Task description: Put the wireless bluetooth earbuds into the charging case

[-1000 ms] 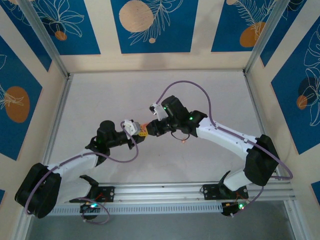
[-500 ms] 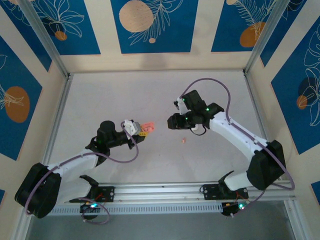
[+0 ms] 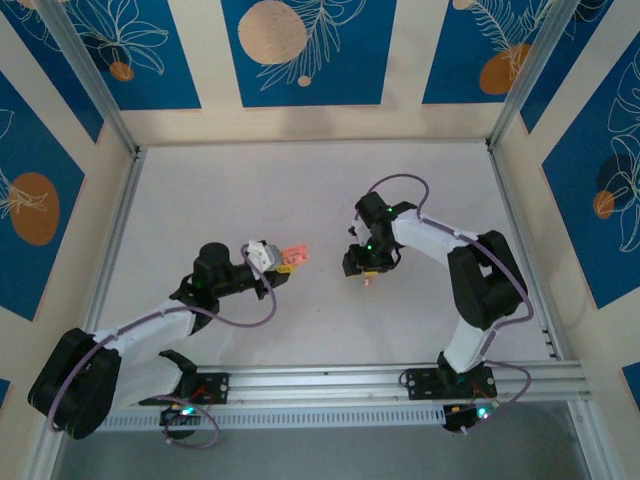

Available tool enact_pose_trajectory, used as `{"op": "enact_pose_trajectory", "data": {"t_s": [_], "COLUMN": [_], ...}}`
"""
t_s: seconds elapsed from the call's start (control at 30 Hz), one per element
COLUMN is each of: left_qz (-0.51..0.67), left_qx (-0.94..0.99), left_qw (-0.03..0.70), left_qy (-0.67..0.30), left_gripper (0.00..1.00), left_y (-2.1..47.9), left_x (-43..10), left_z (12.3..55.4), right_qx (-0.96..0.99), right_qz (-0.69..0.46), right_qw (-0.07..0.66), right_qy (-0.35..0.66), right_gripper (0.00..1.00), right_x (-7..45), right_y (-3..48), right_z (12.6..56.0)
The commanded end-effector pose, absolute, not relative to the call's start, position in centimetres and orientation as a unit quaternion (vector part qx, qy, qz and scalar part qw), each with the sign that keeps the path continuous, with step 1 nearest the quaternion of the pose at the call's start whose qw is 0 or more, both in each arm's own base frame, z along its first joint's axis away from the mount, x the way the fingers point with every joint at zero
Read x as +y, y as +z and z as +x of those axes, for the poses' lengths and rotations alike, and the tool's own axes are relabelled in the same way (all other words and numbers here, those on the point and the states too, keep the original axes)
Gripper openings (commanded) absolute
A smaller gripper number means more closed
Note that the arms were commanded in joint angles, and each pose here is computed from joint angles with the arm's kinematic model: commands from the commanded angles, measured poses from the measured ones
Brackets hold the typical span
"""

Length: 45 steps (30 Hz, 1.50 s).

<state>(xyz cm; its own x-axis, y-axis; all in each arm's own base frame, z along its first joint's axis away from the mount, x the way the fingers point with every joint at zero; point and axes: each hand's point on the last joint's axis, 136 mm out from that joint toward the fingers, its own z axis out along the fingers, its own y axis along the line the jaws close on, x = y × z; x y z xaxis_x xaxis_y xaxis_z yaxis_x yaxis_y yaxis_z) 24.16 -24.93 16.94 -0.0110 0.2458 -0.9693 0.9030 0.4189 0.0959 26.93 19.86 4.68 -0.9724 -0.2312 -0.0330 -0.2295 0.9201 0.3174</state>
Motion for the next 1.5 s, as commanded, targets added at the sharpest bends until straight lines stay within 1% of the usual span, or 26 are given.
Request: {"op": "enact_pose_trajectory", "data": {"t_s": [0.0,0.13,0.27,0.4,0.6,0.73,0.87,1.0,1.1,1.27,1.33,1.47], "left_qz": [0.46,0.459,0.46,0.462,0.461,0.461,0.461,0.461,0.461,0.46,0.46,0.46], "left_qx": [0.636,0.638,0.639,0.639,0.637,0.639,0.639,0.638,0.638,0.64,0.64,0.641], "left_qw": [0.546,0.546,0.546,0.543,0.542,0.541,0.54,0.541,0.54,0.54,0.541,0.539], "left_qy": [-0.293,-0.289,-0.287,-0.29,-0.295,-0.295,-0.297,-0.297,-0.297,-0.296,-0.295,-0.295], "left_gripper": [0.22,0.22,0.22,0.22,0.22,0.22,0.22,0.22,0.22,0.22,0.22,0.22], "left_y": [16.8,16.7,16.7,16.6,16.6,16.5,16.4,16.5,16.5,16.5,16.5,16.5], "left_x": [-25.0,-24.8,-24.8,-25.0,-25.1,-25.1,-25.1,-25.1,-25.1,-25.0,-25.0,-25.0], "left_z": [23.6,23.6,23.6,23.7,23.6,23.6,23.5,23.5,23.5,23.5,23.5,23.5], "right_qx": [-0.972,-0.973,-0.978,-0.983,-0.984,-0.983,-0.981,-0.981,-0.982,-0.983,-0.982,-0.983], "right_qz": [0.142,0.14,0.138,0.133,0.122,0.115,0.112,0.116,0.119,0.122,0.128,0.14], "right_qw": [-0.005,0.016,0.041,0.054,0.071,0.091,0.108,0.114,0.105,0.091,0.091,0.078], "right_qy": [-0.189,-0.184,-0.15,-0.117,-0.104,-0.114,-0.117,-0.102,-0.105,-0.103,-0.101,-0.091], "right_gripper": [0.53,0.53,0.54,0.54,0.55,0.53,0.49,0.42,0.36,0.3,0.3,0.35], "right_x": [21.2,21.2,19.8,18.4,17.5,17.7,17.7,17.4,17.7,18.1,18.5,19.0], "right_y": [4.7,3.4,2.5,2.6,2.8,2.8,2.7,2.5,2.5,2.7,2.9,3.7], "right_z": [28.3,28.4,27.2,26.3,25.1,24.1,23.3,23.2,23.6,24.5,24.5,24.6]}}
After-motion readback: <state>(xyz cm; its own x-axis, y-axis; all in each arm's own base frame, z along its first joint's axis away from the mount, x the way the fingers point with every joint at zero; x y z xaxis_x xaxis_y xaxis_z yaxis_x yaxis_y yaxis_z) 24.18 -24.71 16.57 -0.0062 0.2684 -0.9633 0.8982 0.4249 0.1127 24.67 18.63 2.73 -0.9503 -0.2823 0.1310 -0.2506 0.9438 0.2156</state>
